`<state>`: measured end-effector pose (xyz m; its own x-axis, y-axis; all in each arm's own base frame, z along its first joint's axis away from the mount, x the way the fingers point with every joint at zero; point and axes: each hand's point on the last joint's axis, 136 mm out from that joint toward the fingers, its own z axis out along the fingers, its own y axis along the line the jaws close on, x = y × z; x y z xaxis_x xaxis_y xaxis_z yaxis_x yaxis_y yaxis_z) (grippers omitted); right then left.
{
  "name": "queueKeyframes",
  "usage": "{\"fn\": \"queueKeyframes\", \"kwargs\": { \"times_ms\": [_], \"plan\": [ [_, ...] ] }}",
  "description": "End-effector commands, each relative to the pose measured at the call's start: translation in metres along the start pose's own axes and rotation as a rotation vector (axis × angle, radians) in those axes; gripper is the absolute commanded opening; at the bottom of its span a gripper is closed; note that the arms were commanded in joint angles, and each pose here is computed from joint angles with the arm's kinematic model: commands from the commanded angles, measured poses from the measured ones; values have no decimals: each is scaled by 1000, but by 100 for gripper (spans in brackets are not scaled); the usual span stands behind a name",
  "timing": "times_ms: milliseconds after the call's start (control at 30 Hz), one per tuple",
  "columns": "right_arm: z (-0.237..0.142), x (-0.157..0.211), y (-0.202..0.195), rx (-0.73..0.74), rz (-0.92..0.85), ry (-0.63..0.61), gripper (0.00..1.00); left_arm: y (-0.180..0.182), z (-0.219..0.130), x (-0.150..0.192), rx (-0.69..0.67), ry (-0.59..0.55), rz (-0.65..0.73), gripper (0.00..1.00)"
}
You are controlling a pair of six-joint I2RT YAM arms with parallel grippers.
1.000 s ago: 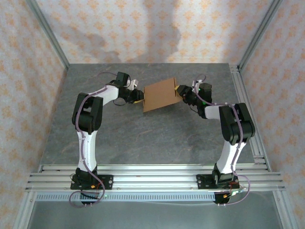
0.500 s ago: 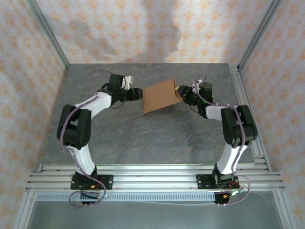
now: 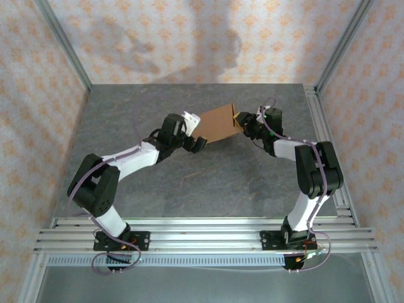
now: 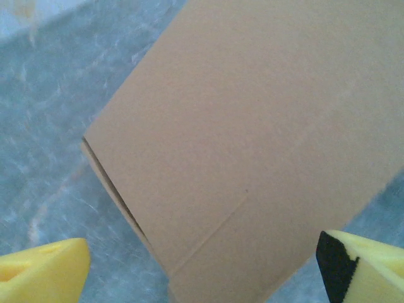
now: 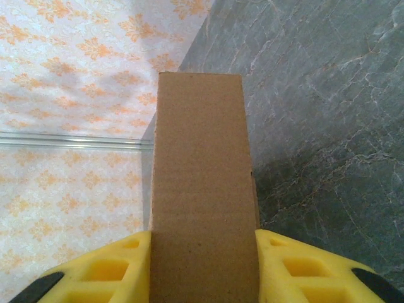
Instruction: Fold the paper box
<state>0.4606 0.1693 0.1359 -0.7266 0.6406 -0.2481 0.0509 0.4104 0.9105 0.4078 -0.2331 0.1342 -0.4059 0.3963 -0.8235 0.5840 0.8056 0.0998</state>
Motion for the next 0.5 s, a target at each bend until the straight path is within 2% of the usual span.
{"fn": "queueKeyframes", "kwargs": {
  "times_ms": [0, 100, 200, 467],
  "plan": [
    [-7, -6, 16, -30, 15, -22, 38, -7, -7, -13, -117, -96, 344, 95],
    [-8, -6, 18, -39, 30, -21, 38, -17, 0, 0, -148, -60, 473, 96],
    [-9, -7, 20, -44, 45, -24, 38, -14, 7, 5, -236, -57, 557, 96],
    [-11, -9, 22, -46, 89, -42, 38, 9, 24, 18, -401, -14, 586, 94]
  ]
}}
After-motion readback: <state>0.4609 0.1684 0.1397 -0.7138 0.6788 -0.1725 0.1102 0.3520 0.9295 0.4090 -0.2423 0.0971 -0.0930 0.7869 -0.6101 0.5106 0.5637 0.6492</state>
